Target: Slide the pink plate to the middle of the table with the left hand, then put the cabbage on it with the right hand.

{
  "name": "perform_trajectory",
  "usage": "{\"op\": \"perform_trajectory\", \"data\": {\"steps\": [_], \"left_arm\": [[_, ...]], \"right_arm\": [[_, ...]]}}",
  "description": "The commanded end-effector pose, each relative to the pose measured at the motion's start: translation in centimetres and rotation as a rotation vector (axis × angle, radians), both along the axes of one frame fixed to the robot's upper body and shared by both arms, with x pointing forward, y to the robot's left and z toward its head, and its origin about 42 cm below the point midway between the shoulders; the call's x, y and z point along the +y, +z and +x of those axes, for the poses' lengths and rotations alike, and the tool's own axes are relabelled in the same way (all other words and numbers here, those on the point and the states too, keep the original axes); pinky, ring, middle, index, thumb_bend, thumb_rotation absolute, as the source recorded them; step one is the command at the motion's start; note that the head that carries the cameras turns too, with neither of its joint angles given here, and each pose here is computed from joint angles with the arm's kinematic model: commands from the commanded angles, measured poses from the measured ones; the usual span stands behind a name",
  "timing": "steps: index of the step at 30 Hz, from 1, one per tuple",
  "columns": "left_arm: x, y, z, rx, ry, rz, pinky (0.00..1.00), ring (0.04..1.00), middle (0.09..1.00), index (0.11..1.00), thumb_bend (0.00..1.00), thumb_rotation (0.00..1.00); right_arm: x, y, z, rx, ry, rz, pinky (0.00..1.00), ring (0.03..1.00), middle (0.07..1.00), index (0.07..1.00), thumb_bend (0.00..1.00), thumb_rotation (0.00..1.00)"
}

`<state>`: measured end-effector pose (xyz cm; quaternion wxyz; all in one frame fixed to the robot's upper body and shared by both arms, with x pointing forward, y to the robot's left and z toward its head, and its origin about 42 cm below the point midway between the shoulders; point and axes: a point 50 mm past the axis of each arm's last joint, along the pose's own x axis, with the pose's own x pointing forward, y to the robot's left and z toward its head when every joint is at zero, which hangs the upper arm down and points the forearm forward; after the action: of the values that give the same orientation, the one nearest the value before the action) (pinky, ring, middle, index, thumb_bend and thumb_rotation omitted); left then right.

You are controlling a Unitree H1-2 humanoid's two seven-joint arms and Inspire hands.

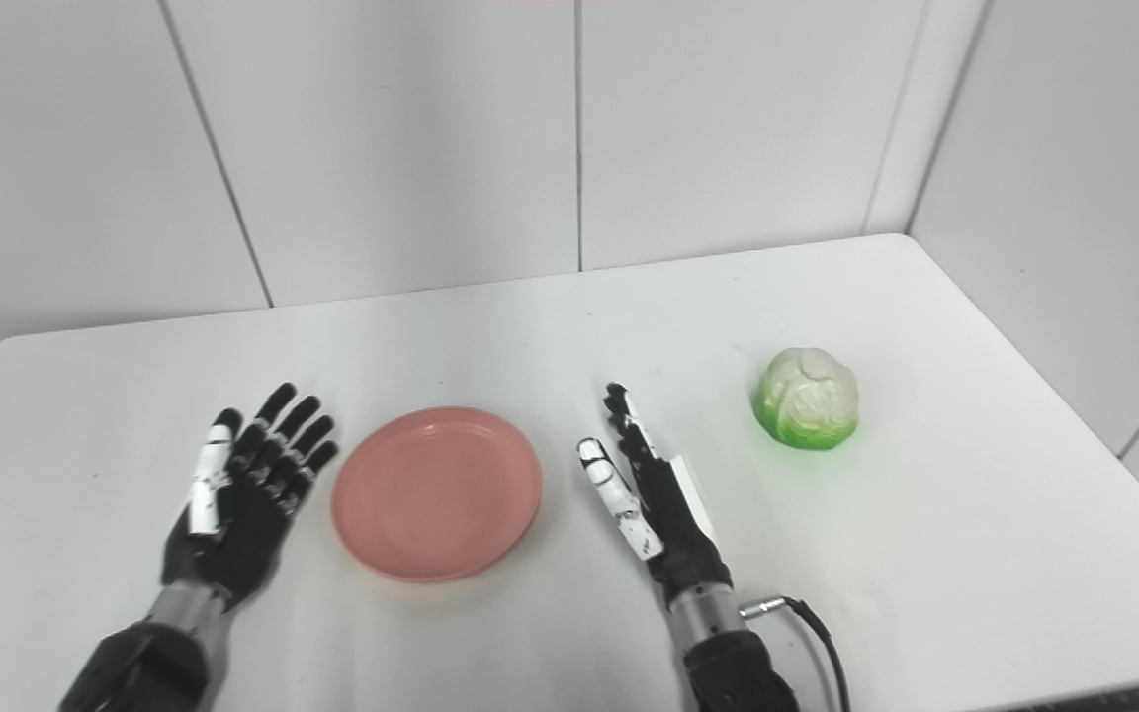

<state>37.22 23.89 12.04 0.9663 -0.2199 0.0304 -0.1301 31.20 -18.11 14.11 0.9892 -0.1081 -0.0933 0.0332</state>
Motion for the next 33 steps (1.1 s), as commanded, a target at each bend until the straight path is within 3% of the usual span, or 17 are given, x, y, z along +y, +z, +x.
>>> {"op": "perform_trajectory", "data": {"steps": [1, 5, 6, 8, 14, 17, 24, 28, 33], "left_arm": [[0.7, -0.6, 0.3, 0.021, -0.003, -0.007, 0.98, 0.949, 0.943, 0.936, 0.40, 1.00], [1.6, -1.0, 0.6, 0.023, 0.004, -0.006, 0.97, 0.937, 0.930, 0.922, 0.40, 1.00], [1.9, -1.2, 0.7, 0.030, 0.011, -0.002, 0.94, 0.908, 0.903, 0.896, 0.41, 1.00], [2.3, -1.6, 0.9, 0.040, 0.020, 0.006, 0.93, 0.900, 0.895, 0.889, 0.41, 1.00], [3.2, -2.5, 1.0, 0.058, 0.018, 0.020, 0.89, 0.874, 0.872, 0.856, 0.47, 0.93], [3.5, -2.7, 1.1, 0.064, 0.025, 0.032, 0.88, 0.869, 0.867, 0.849, 0.49, 0.90], [4.2, -3.1, 1.4, 0.068, 0.028, 0.041, 0.83, 0.840, 0.838, 0.812, 0.51, 0.86], [4.5, -3.2, 1.5, 0.070, 0.037, 0.051, 0.83, 0.838, 0.839, 0.817, 0.52, 0.84], [5.0, -3.5, 1.7, 0.075, 0.041, 0.052, 0.82, 0.831, 0.834, 0.809, 0.54, 0.82]], "right_arm": [[0.0, 4.0, 1.4, -0.134, -0.009, -0.017, 0.95, 0.965, 0.964, 0.966, 0.45, 1.00], [-1.2, 7.0, 2.1, -0.224, -0.026, -0.053, 0.96, 0.960, 0.967, 0.957, 0.44, 1.00], [-1.7, 8.1, 2.2, -0.261, -0.053, -0.090, 0.90, 0.934, 0.944, 0.940, 0.47, 1.00], [-2.5, 9.8, 2.2, -0.315, -0.098, -0.152, 0.89, 0.927, 0.937, 0.934, 0.49, 1.00], [-4.9, 13.2, 1.8, -0.394, -0.216, -0.297, 0.86, 0.898, 0.914, 0.921, 0.65, 0.99], [-6.2, 14.7, 1.6, -0.407, -0.287, -0.347, 0.84, 0.880, 0.893, 0.907, 0.76, 0.95], [-11.0, 17.4, 1.0, -0.416, -0.367, -0.485, 0.84, 0.900, 0.929, 0.956, 0.99, 0.68], [-13.7, 18.3, 0.2, -0.365, -0.425, -0.546, 0.84, 0.912, 0.948, 0.983, 1.00, 0.65], [-17.0, 18.9, -1.1, -0.314, -0.474, -0.598, 0.91, 0.974, 0.989, 1.000, 1.00, 0.60]]}}
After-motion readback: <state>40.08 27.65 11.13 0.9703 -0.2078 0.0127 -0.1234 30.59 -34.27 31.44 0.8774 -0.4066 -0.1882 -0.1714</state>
